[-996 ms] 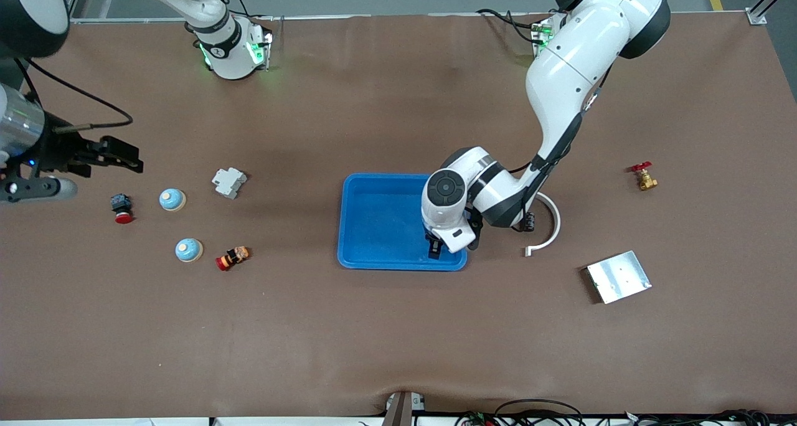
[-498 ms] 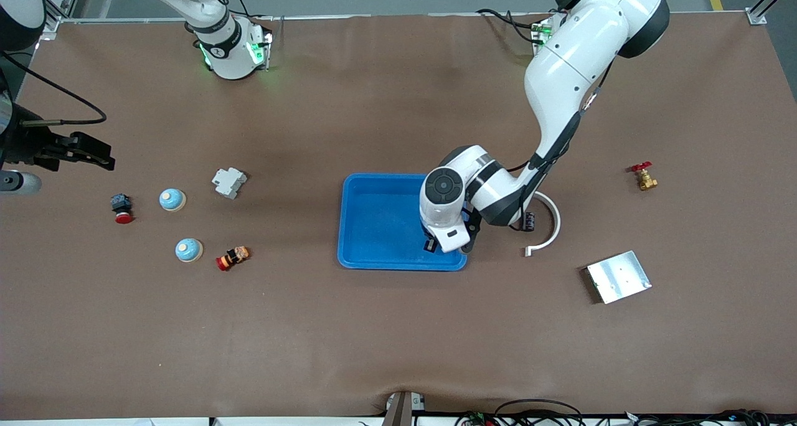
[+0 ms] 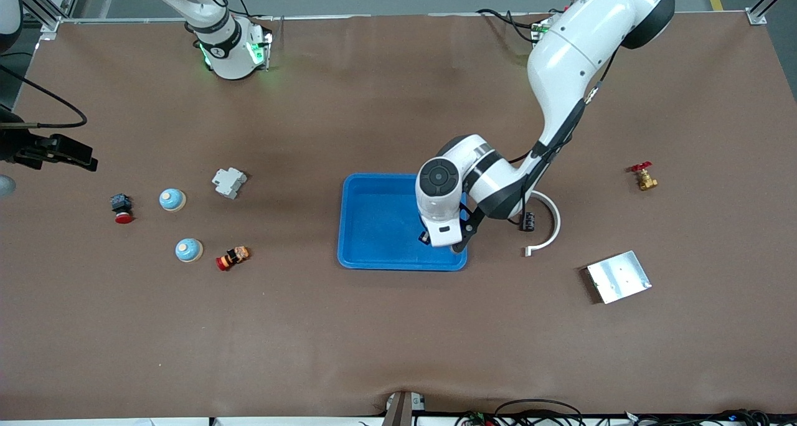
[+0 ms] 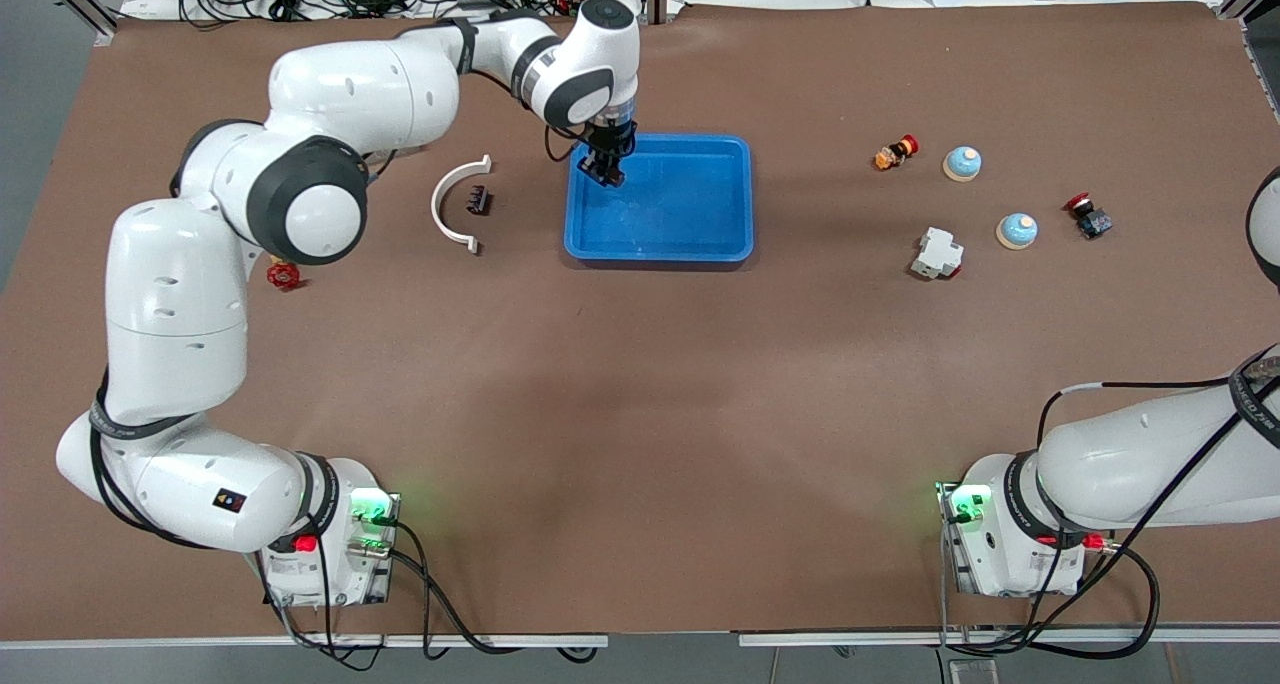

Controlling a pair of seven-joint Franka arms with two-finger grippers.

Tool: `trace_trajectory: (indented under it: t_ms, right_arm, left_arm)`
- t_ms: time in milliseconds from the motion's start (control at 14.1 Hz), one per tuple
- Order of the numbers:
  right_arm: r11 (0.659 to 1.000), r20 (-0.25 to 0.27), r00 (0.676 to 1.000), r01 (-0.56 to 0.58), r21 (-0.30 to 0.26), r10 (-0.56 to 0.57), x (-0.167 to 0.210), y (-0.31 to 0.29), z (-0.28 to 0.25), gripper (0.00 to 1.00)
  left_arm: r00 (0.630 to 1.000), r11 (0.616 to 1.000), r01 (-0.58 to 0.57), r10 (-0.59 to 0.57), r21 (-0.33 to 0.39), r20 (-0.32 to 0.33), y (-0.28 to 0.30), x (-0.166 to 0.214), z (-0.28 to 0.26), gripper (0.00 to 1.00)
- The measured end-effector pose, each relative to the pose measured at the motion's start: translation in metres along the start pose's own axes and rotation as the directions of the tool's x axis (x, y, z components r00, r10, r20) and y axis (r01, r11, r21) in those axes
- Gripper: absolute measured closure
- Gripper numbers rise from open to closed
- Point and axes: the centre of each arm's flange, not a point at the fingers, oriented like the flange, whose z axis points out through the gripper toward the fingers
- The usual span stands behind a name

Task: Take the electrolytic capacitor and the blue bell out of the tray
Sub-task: 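Set the bell down while the left gripper grasps the second capacitor, then lift the second capacitor with the left gripper toward the white arc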

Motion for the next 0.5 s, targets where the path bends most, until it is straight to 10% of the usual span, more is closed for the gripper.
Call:
trace_trajectory:
  t_ms: [498]
  right_arm:
    - [1.000, -0.023, 1.000, 0.021, 0.001, -0.021, 0.002, -0.014, -0.002, 0.00]
  left_arm:
    - [0.924, 0.923, -0.382, 0.379, 0.048, 0.051, -0.028, 0.069, -0.071, 0.70]
